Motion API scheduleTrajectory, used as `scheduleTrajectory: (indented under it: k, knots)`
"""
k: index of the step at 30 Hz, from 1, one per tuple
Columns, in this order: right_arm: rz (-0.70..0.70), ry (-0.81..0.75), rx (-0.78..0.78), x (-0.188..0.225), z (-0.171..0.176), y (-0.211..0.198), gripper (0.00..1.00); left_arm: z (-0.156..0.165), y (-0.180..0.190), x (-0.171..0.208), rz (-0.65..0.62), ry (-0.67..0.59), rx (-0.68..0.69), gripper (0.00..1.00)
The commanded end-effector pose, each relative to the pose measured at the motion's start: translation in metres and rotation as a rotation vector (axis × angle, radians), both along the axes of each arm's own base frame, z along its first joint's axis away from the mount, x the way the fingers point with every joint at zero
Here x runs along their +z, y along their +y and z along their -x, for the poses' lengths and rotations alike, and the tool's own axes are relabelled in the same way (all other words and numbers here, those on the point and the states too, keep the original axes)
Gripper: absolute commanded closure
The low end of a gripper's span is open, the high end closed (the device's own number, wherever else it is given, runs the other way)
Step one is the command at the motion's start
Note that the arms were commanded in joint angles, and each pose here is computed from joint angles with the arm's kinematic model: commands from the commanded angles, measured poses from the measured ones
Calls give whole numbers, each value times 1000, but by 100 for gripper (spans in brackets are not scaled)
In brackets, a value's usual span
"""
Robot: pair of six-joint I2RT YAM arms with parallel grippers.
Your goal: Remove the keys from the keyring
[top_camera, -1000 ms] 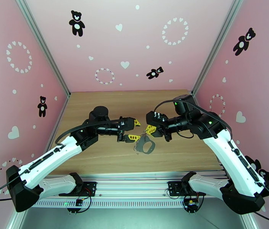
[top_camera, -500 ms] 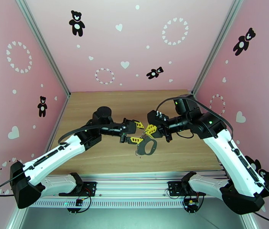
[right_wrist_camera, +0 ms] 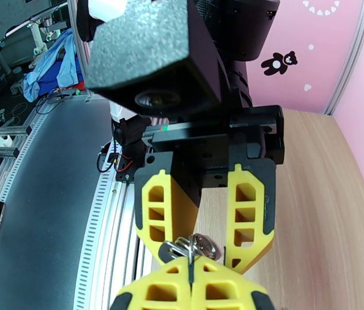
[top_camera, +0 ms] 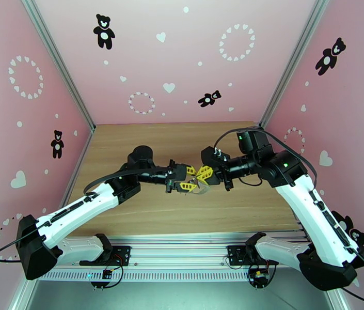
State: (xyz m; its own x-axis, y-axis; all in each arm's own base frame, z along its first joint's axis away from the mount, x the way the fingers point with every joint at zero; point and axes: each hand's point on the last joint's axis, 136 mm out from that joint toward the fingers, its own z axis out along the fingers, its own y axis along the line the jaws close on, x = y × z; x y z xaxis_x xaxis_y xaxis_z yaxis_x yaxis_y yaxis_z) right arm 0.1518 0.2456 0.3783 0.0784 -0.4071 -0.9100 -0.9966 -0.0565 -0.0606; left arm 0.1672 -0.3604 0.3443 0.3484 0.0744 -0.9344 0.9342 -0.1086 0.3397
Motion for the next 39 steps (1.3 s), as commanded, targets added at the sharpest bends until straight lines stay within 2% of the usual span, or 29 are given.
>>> scheduleTrajectory:
  k: [1,6,10,16,20,25,32,39]
  knots:
    - [-33,-6,15,7,5,-1,100,-3,-2,-3,7,12,16,66]
    - [-25,-2,11,4,5,-1,100,0,-3,9,38,36,-3,71]
    - [-23,-4,6,3,5,-1,100,1,-2,10,40,39,-5,80]
    - [-9,-15,-10,0,3,-3,100,-1,1,16,59,56,20,84]
    - [7,-68,-59,0,0,-7,100,-14,0,25,65,158,86,87]
    - [102,-142,-111,-12,-3,-8,100,-17,0,35,85,253,104,88]
    - [204,-278,-189,-22,-11,-12,100,-13,6,54,118,318,111,90]
    - [343,-384,-218,-43,-14,-8,100,-27,12,66,130,354,199,92]
